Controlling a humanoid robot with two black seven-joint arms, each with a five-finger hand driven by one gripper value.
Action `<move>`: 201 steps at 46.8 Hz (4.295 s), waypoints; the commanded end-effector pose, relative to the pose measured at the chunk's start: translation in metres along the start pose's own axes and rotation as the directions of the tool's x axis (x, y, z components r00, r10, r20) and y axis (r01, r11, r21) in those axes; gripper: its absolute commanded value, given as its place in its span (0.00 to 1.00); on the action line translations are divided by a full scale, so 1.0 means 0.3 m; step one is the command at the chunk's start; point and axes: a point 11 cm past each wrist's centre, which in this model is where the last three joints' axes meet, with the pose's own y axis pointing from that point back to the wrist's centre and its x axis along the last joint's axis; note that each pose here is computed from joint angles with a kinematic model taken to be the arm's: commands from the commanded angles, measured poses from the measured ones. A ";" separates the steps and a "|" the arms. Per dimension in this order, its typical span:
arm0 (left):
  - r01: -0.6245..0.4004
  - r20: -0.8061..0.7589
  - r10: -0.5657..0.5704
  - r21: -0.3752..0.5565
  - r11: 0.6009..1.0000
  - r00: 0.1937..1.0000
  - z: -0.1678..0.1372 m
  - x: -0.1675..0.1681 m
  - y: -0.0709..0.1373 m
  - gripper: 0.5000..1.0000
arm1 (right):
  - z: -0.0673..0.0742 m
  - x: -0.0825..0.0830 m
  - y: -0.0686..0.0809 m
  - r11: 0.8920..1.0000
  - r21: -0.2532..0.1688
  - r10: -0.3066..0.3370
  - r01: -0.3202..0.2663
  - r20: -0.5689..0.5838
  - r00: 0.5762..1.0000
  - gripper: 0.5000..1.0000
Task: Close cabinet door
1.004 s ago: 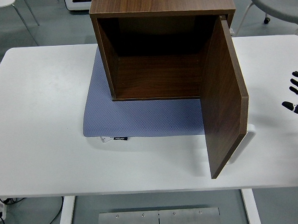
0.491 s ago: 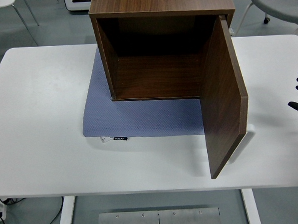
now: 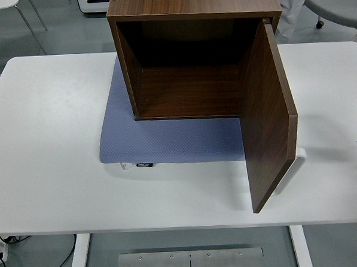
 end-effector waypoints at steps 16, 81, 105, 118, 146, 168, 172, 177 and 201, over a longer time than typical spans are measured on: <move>0.000 0.000 0.000 0.000 1.000 1.000 0.000 0.000 0.000 1.00 | -0.048 -0.196 -0.001 0.972 0.008 -0.233 0.233 0.003 0.972 1.00; 0.000 0.000 0.000 0.000 1.000 1.000 0.000 0.000 0.000 1.00 | -0.045 -0.502 -0.070 0.889 0.146 -0.442 0.434 0.024 0.897 1.00; 0.000 0.000 0.000 0.000 1.000 1.000 0.000 0.000 0.000 1.00 | -0.033 -0.594 -0.104 0.860 0.192 -0.489 0.473 0.045 0.871 1.00; 0.000 0.000 0.000 0.000 1.000 1.000 0.000 0.000 0.000 1.00 | -0.036 -0.632 -0.122 0.844 0.205 -0.515 0.496 0.049 0.856 1.00; 0.000 0.000 0.000 0.000 1.000 1.000 0.000 0.000 0.000 1.00 | -0.047 -0.750 -0.181 0.816 0.297 -0.540 0.495 0.090 0.837 1.00; 0.000 0.000 0.000 0.000 1.000 1.000 0.000 0.000 0.000 1.00 | -0.020 -0.860 -0.215 0.813 0.329 -0.545 0.481 0.137 0.827 1.00; -0.001 0.000 0.001 0.000 1.000 1.000 0.000 0.001 0.000 1.00 | -0.009 -0.871 -0.221 0.817 0.329 -0.538 0.473 0.143 0.830 1.00; 0.000 0.000 0.000 0.000 1.000 1.000 0.000 0.000 0.000 1.00 | -0.006 -0.887 -0.230 0.821 0.337 -0.531 0.461 0.152 0.834 1.00; 0.000 0.000 0.000 0.000 1.000 1.000 0.000 0.000 0.000 1.00 | 0.038 -0.942 -0.297 0.868 0.331 -0.444 0.371 0.179 0.878 1.00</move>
